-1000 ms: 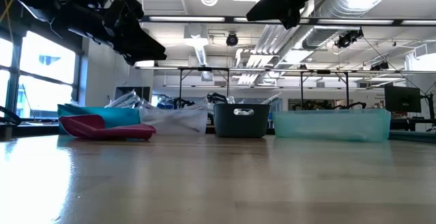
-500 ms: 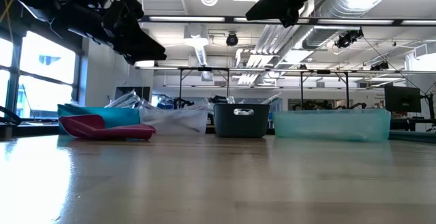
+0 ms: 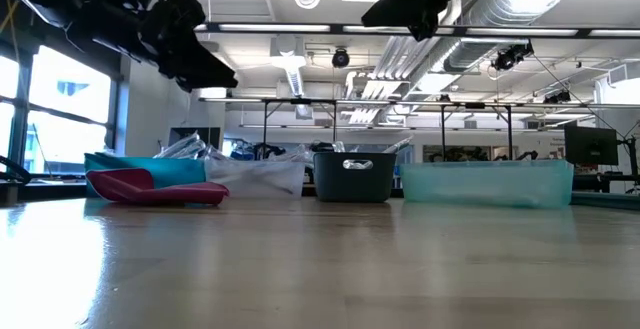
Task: Pick & Place Toothbrushes
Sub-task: Return to Home Position
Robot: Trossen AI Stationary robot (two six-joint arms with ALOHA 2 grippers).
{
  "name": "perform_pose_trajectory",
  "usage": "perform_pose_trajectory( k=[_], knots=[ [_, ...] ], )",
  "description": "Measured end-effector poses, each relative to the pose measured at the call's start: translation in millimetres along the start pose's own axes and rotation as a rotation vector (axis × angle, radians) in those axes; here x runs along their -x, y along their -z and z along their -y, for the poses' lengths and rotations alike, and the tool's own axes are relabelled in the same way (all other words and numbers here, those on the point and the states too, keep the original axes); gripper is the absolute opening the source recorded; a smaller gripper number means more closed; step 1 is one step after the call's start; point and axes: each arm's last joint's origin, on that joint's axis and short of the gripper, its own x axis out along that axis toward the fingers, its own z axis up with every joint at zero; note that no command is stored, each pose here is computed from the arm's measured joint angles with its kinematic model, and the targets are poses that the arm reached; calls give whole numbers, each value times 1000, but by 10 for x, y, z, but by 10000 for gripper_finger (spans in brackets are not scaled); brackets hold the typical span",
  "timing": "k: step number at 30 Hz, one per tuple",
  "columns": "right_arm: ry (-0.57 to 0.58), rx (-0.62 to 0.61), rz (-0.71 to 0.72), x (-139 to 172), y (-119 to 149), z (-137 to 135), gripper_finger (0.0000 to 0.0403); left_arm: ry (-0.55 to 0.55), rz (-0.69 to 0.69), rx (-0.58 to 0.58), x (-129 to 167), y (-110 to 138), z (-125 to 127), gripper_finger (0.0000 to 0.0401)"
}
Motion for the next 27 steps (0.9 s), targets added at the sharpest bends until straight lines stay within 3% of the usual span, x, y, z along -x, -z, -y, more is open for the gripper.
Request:
perform_pose_trajectory(
  k=[11, 27],
  knots=[
    [-73, -46, 18, 247, -81, 137, 2, -3, 21, -35, 380, -57, 78, 181],
    [-74, -45, 96, 650, -147, 139, 2, -66, 99, -57, 780, -77, 145, 181]
  ],
)
